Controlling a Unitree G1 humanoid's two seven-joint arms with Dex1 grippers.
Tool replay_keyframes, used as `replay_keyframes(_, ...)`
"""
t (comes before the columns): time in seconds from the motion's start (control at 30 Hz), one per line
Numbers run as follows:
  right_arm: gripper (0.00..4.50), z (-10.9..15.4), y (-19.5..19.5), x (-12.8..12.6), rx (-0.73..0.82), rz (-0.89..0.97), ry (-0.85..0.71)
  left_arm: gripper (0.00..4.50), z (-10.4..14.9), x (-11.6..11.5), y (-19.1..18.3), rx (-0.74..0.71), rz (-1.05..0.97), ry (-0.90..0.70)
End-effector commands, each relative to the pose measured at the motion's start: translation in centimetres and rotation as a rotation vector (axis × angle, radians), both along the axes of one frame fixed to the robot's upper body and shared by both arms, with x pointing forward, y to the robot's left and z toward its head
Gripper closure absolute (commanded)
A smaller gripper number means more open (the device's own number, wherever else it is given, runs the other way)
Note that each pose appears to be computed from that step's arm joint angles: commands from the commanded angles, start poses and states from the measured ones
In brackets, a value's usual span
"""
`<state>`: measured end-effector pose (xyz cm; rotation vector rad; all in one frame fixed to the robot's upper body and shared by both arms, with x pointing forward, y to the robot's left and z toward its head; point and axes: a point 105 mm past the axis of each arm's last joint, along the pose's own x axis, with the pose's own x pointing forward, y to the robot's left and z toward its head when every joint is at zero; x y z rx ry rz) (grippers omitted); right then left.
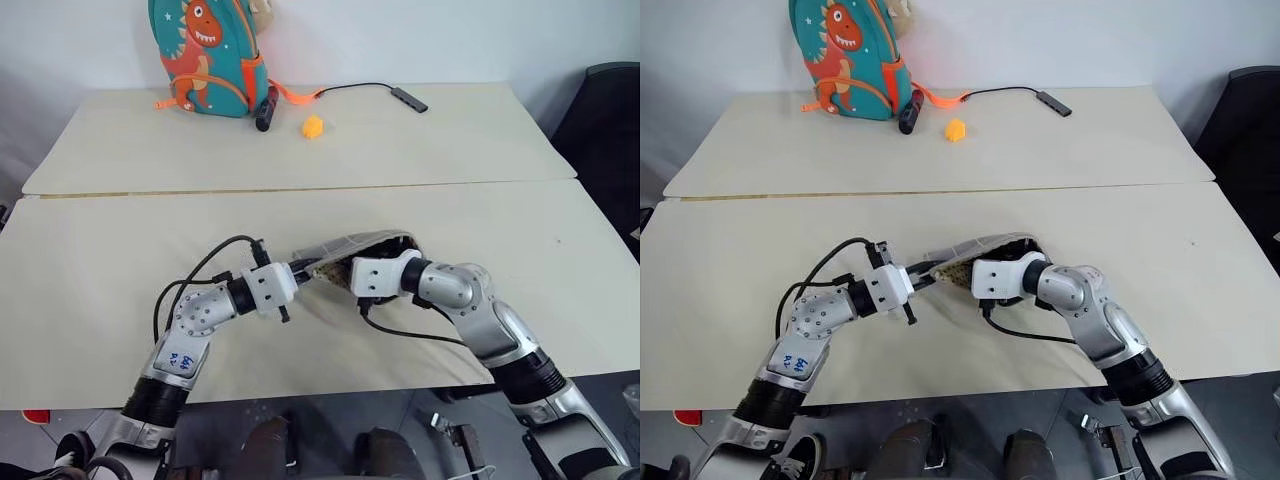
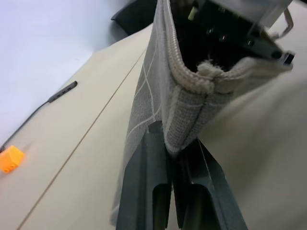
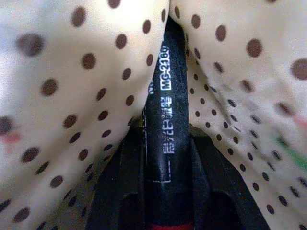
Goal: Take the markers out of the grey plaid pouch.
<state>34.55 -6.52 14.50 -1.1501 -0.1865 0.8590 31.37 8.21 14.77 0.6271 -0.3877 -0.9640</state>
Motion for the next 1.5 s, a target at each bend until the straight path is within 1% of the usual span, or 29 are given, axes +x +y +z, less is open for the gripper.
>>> replay_keyframes(0.03,3.42,1.4,0.4,0.2,0.062,-0.019,-0.001,4.5,1.0,-0.6,-0.6,-0.042,-0.019,-0.024)
replay_keyframes(0.07,3.02,1.1,0.3,0.1,0.037,-0.015,-0.002,4.5,0.9,-0.6,-0.5,-0.041,-0.015,-0.021)
replay_keyframes(0.1,2.81,1.0,0.2,0.1,0.032,-0.019,-0.005,4.5,0.8,-0.6,-0.5,-0.038,-0.011,-0.02)
replay_keyframes(0.13,2.42,1.0,0.2,0.1,0.028,-0.021,-0.009,4.5,0.8,-0.6,-0.4,-0.037,-0.01,-0.02)
replay_keyframes(0.2,1.81,0.4,0.0,0.1,-0.013,-0.019,-0.014,4.5,0.8,-0.6,-0.2,-0.039,-0.008,-0.018)
replay_keyframes(0.33,1.81,-0.4,-0.2,0.2,-0.03,-0.035,-0.002,4.5,0.7,-0.7,-0.1,-0.033,-0.01,-0.015)
replay_keyframes(0.43,2.47,-0.3,-0.2,0.3,-0.044,-0.036,-0.031,4.5,0.7,-0.6,-0.1,-0.029,-0.006,-0.017)
replay_keyframes(0.5,3.09,-0.1,0.0,0.0,-0.041,-0.024,-0.029,4.5,0.6,-0.6,-0.2,-0.024,-0.004,-0.02)
replay_keyframes(0.57,3.81,0.2,0.1,-0.3,-0.041,-0.004,-0.021,4.5,0.5,-0.6,-0.1,-0.021,0.004,-0.02)
replay_keyframes(0.6,3.93,0.4,0.0,-0.3,-0.054,0.002,-0.026,4.5,0.5,-0.5,-0.1,-0.02,0.007,-0.019)
replay_keyframes(0.7,3.93,1.3,-0.2,-0.4,-0.044,0.012,-0.026,4.5,0.3,-0.4,0.2,-0.006,0.021,-0.022)
replay_keyframes(0.83,3.93,1.6,1.2,-2.7,-0.004,0.158,0.056,4.5,0.3,-0.1,0.5,-0.008,0.04,-0.024)
replay_keyframes(0.93,3.93,1.8,1.4,-3.7,-0.017,0.212,0.044,4.5,0.4,0.3,0.8,-0.015,0.064,-0.028)
replay_keyframes(1.1,3.93,2.8,1.2,-3.2,0.013,0.189,0.012,4.5,0.3,0.4,0.8,-0.014,0.072,-0.024)
replay_keyframes(1.13,3.93,3.5,0.9,-2.4,0.083,0.133,0.036,4.5,0.1,0.1,0.6,-0.021,0.048,-0.006)
replay_keyframes(1.2,3.93,4.2,0.1,-0.9,0.17,0.024,0.073,4.5,-0.3,-0.9,-0.2,-0.011,-0.024,0.013)
replay_keyframes(1.27,3.93,4.3,-0.3,-0.3,0.202,-0.024,0.111,4.5,-0.9,-1.5,-0.6,0.047,-0.062,-0.007)
replay_keyframes(1.33,3.93,4.0,-0.3,-0.4,0.176,-0.019,0.118,4.5,-1.5,-1.5,-0.7,0.085,-0.053,-0.018)
replay_keyframes(1.4,3.93,3.9,0.3,-1.1,0.23,0.012,0.192,4.5,-1.5,-1.1,-0.5,0.092,-0.031,-0.032)
replay_keyframes(1.5,3.93,3.7,0.8,-2.1,0.23,0.06,0.233,4.5,-0.8,-0.2,0.1,0.055,0.033,-0.046)
